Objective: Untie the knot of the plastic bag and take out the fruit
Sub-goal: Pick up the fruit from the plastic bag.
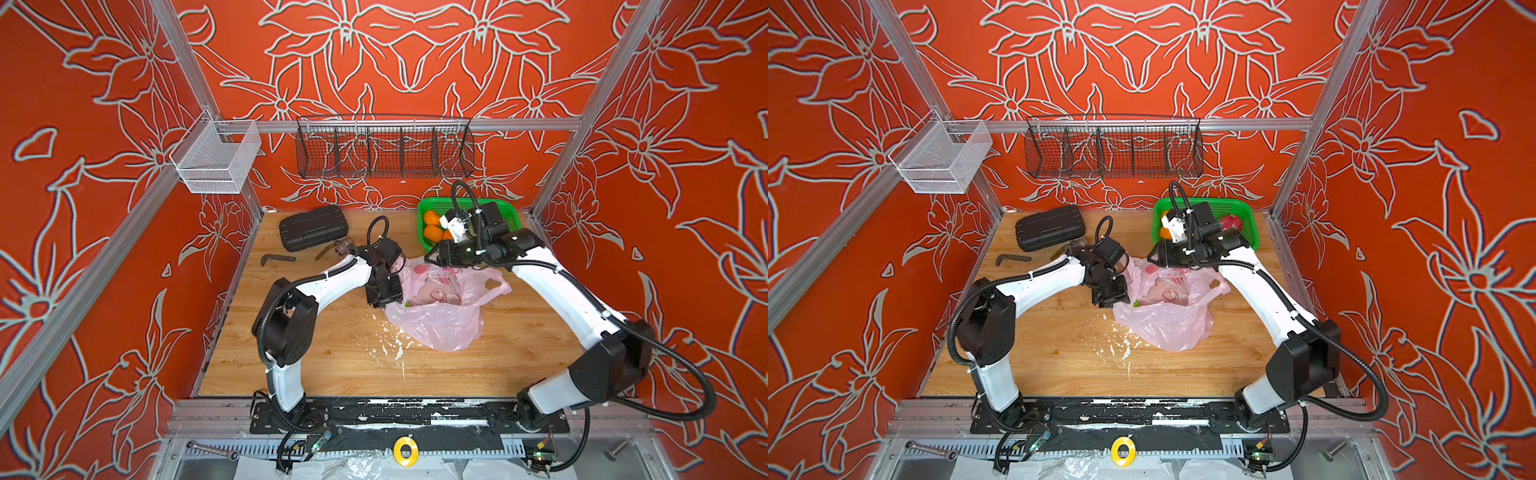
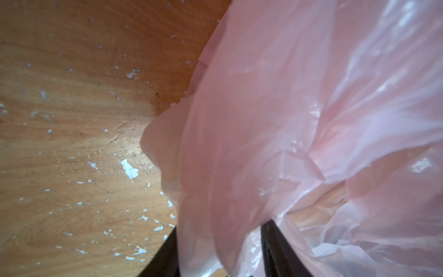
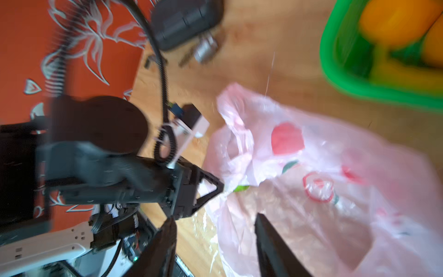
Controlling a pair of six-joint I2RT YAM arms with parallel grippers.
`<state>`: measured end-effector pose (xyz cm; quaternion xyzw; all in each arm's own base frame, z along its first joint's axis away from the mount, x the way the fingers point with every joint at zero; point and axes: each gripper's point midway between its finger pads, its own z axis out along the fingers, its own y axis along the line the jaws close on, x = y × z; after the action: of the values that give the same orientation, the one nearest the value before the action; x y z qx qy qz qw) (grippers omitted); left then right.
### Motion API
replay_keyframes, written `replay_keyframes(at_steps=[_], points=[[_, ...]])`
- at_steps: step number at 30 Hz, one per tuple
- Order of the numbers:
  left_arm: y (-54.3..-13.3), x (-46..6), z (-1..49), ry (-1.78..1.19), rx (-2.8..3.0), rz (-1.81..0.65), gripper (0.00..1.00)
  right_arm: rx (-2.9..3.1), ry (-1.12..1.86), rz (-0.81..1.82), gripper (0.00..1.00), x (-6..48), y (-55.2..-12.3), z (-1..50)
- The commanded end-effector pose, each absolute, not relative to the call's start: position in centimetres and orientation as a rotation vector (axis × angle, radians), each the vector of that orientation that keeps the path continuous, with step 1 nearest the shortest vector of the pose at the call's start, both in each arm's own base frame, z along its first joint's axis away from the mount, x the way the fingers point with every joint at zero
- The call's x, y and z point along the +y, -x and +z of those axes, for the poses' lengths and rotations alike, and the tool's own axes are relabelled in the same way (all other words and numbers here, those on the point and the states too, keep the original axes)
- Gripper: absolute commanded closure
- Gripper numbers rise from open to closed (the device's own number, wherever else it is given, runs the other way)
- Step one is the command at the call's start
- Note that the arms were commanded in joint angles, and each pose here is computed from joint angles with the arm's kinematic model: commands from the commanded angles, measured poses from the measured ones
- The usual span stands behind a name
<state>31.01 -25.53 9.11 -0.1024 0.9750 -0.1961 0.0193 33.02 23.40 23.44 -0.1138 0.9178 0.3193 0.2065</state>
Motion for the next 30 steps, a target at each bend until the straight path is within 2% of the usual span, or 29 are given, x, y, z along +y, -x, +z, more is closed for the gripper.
replay_keyframes(at_steps=[1,8,14,20,30], points=[[-31.7,-27.0,11.1,0.221,2.905,-0.748,0.56,2.736,0.419,0.833,0.55,23.4,-30.0,18.6],[-30.6,-26.3,9.0,0.250,2.907,-0.726,0.60,2.833,0.442,0.756,0.67,22.6,-28.0,12.1],[-30.4,-26.4,8.7,0.210,2.886,-0.755,0.61,2.756,0.524,0.784,0.69,23.6,-28.2,9.5],[-30.1,-26.3,7.6,0.206,2.907,-0.741,0.61,2.574,0.555,0.819,0.68,25.1,-29.9,8.4],[-29.9,-26.6,7.3,0.186,2.902,-0.782,0.61,2.183,0.744,0.850,0.55,27.7,-31.2,9.1]])
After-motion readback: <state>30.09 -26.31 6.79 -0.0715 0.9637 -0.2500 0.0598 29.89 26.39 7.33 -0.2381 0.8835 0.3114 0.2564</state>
